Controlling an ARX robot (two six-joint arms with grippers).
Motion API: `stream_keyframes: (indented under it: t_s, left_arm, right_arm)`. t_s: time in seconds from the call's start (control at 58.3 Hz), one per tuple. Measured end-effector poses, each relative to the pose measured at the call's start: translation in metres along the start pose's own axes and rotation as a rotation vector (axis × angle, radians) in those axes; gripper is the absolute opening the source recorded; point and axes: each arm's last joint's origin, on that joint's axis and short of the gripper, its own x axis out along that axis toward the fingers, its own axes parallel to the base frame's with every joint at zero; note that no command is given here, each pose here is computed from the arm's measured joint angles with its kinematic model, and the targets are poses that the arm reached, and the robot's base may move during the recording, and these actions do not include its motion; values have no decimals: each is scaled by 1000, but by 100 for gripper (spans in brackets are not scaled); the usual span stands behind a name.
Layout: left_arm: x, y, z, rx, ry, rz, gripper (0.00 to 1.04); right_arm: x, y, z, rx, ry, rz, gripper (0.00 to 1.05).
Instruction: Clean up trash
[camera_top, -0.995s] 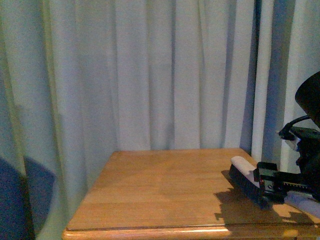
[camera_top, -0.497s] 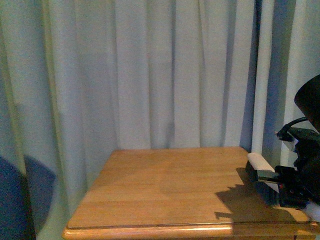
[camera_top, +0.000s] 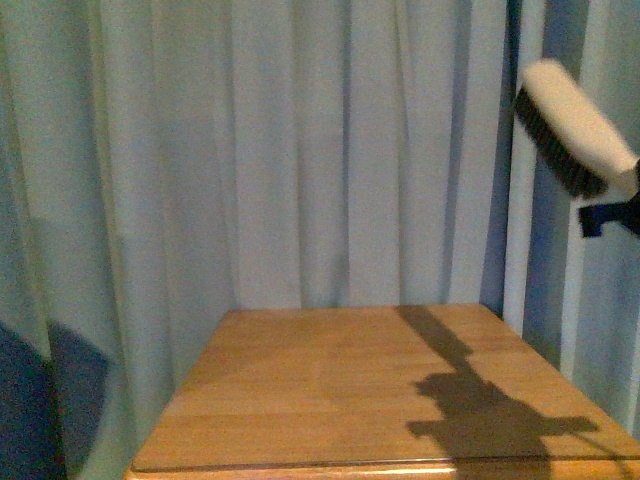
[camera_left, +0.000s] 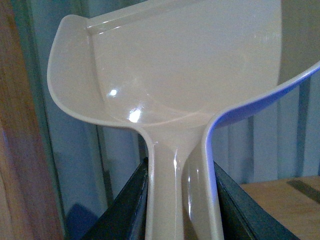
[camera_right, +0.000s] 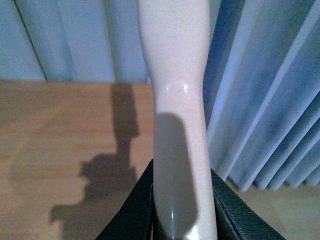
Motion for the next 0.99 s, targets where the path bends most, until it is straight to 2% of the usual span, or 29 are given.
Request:
stream_keyframes:
  t_s: [0.189, 0.377, 0.583, 0.995]
  left_arm:
    - [0, 0, 0, -1, 0, 0, 29]
    - [0, 0, 0, -2, 0, 0, 29]
    - [0, 0, 0, -2, 0, 0, 29]
    - [0, -1, 0, 5, 1, -30, 29]
  right_arm:
    - [-59, -17, 17, -32, -202, -51, 20]
    - [-114, -34, 16, -16, -336, -145, 20]
    - [-143, -42, 4, 12, -348, -207, 20]
    - [-144, -43, 1, 12, -344, -214, 20]
